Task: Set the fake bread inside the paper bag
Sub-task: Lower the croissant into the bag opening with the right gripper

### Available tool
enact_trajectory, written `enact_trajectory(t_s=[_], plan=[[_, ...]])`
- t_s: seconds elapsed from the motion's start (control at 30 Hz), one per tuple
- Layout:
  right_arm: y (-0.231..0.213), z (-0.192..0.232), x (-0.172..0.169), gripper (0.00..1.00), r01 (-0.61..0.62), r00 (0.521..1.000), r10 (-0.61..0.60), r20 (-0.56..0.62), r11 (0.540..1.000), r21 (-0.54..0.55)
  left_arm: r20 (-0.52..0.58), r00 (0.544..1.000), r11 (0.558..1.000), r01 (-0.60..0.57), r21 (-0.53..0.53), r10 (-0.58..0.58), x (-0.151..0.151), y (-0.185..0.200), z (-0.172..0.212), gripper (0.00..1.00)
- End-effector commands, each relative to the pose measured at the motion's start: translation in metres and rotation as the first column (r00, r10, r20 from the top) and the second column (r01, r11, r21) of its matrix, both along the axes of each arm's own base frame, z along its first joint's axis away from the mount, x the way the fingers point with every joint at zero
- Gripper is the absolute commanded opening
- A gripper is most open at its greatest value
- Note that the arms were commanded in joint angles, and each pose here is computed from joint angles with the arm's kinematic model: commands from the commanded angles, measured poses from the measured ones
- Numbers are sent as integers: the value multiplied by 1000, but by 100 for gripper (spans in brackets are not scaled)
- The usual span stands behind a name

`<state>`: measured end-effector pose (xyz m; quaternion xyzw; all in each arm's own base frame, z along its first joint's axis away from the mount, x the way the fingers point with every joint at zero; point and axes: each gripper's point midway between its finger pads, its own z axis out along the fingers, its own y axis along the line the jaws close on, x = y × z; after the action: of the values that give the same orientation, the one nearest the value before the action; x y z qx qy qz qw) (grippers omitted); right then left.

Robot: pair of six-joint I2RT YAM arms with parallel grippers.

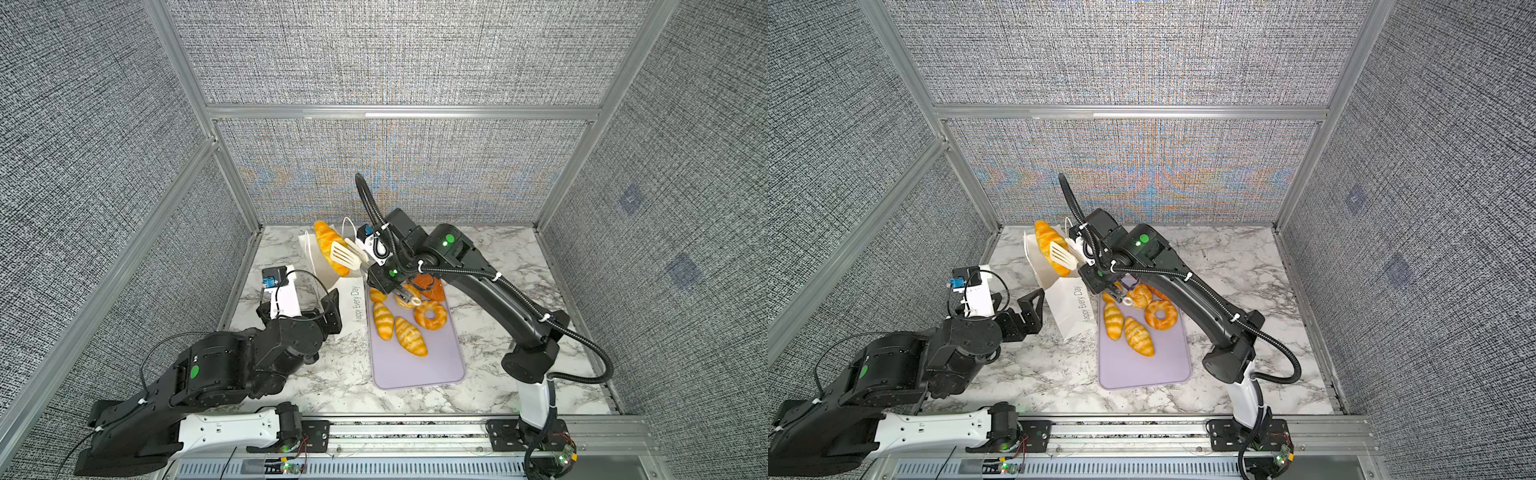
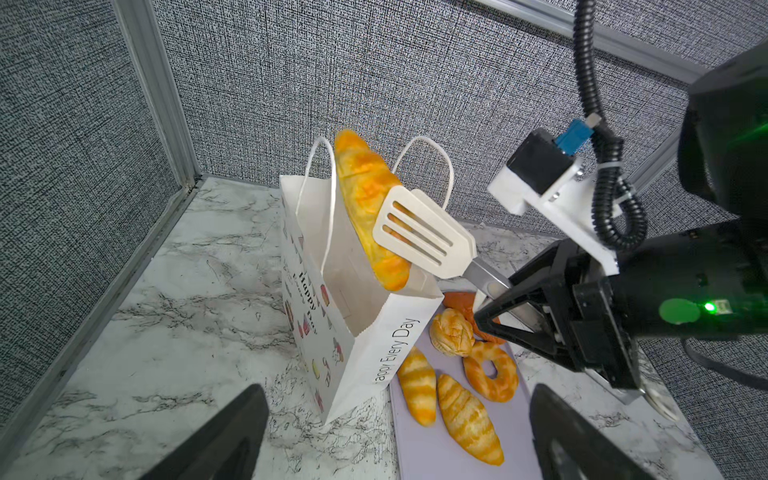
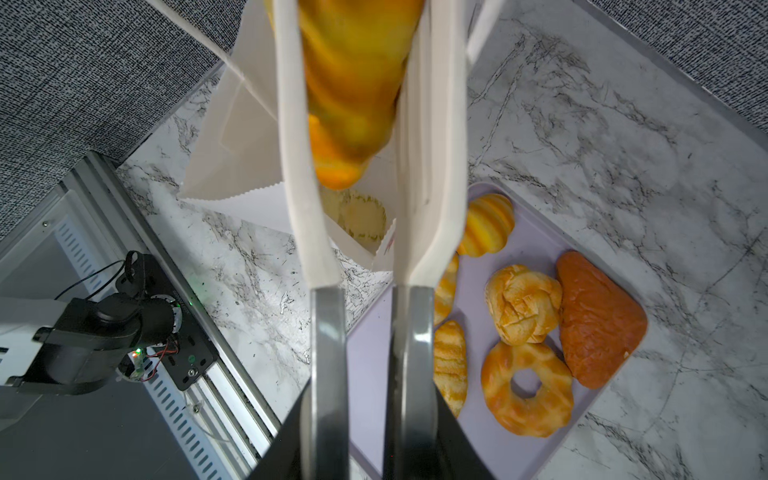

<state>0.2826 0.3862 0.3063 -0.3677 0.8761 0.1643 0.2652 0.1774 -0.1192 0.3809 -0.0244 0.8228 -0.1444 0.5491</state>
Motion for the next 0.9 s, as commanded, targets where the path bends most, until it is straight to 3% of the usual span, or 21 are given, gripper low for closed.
enact_trajectory(t_s=[0.0, 0.4, 0.87], plan=[[-3, 4, 1, 38, 5, 1000, -5, 17, 1000, -3, -6, 1000, 1000, 9, -3, -9, 1, -5, 0, 99], [-8, 13, 2, 55, 5, 999, -4, 50, 1000, -8, -16, 1000, 1000, 22, 4, -22, 5, -16, -3, 99], [-16, 32, -3, 58, 5, 997, -6, 74, 1000, 14, -33, 998, 998, 46, 37, -45, 12, -31, -9, 99]])
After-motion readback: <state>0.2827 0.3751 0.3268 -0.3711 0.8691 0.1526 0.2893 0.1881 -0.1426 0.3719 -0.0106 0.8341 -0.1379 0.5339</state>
